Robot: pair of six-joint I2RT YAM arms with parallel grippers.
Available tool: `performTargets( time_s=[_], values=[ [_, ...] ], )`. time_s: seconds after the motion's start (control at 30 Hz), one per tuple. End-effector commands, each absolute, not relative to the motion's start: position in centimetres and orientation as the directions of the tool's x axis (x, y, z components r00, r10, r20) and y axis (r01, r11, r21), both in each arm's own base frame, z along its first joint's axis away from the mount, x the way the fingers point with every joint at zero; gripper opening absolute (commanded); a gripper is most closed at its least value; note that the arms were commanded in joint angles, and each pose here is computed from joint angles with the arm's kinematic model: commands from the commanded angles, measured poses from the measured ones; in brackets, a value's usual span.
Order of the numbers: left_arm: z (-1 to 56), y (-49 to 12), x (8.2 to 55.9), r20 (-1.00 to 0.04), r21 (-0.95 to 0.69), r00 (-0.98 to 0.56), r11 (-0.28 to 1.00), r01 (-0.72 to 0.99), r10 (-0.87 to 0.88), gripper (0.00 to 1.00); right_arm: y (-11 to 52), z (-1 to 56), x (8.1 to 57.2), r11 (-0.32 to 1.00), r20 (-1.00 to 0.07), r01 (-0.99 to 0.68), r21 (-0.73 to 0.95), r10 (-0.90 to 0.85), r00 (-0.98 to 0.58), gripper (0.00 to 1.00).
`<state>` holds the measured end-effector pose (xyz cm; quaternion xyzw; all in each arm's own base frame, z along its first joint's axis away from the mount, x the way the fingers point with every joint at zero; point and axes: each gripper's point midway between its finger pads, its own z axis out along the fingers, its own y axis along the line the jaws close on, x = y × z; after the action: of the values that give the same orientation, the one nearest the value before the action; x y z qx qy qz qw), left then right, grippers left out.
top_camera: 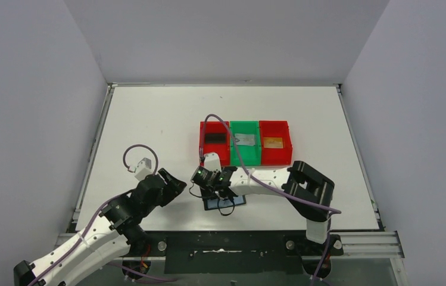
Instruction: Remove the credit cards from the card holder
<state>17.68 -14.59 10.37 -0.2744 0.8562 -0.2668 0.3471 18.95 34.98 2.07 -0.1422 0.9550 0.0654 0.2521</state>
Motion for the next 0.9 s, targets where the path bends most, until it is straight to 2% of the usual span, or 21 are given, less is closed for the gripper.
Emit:
performTargets(
  time_s=[0.0,0.1,0.33,0.43,0.5,0.57,0.63,0.67,0.73,0.87],
  values=[
    [11.0,-14.4,18.1,-0.452,-0.667,-0.582,0.689,-0.283,-0.676,0.54,34.0,1.3,18.8,0.950,-0.467,-0.292,0.109,-0.210,-0.859,0.41],
    [11.1,-14.5,18.1,-0.452,-0.670,-0.581,0.688,-0.280,-0.677,0.54,33.6,1.4,19.1,0.949,-0.461,-0.266,0.169,-0.162,-0.873,0.41],
    [10.9,-14.9,18.2,-0.451,-0.669,-0.593,0.692,-0.271,-0.667,0.54,33.9,1.6,19.4,0.920,-0.429,-0.250,0.302,-0.103,-0.897,0.50],
    [10.8,-15.1,18.3,-0.448,-0.666,-0.601,0.696,-0.270,-0.662,0.54,33.8,1.6,19.3,0.914,-0.424,-0.246,0.322,-0.093,-0.901,0.49],
    [10.7,-15.3,18.3,-0.446,-0.665,-0.606,0.697,-0.268,-0.659,0.54,33.7,1.5,19.3,0.913,-0.419,-0.244,0.326,-0.092,-0.903,0.53],
    [10.7,-15.5,18.3,-0.444,-0.666,-0.610,0.697,-0.264,-0.656,0.54,33.6,1.5,19.4,0.915,-0.417,-0.237,0.326,-0.087,-0.905,0.50],
    [10.6,-15.6,18.4,-0.442,-0.667,-0.615,0.698,-0.262,-0.653,0.54,33.6,1.5,19.4,0.914,-0.417,-0.239,0.327,-0.087,-0.905,0.53],
    [10.6,-15.7,18.4,-0.443,-0.666,-0.617,0.699,-0.260,-0.651,0.54,33.6,1.5,19.4,0.914,-0.416,-0.239,0.327,-0.088,-0.905,0.53],
    [10.6,-15.9,18.5,-0.442,-0.668,-0.619,0.699,-0.256,-0.649,0.54,33.5,1.4,19.3,0.914,-0.415,-0.238,0.327,-0.088,-0.906,0.41],
    [10.6,-16.4,18.6,-0.440,-0.671,-0.630,0.700,-0.243,-0.640,0.54,33.0,1.4,19.5,0.922,-0.417,-0.220,0.319,-0.072,-0.906,0.38]
  ],
)
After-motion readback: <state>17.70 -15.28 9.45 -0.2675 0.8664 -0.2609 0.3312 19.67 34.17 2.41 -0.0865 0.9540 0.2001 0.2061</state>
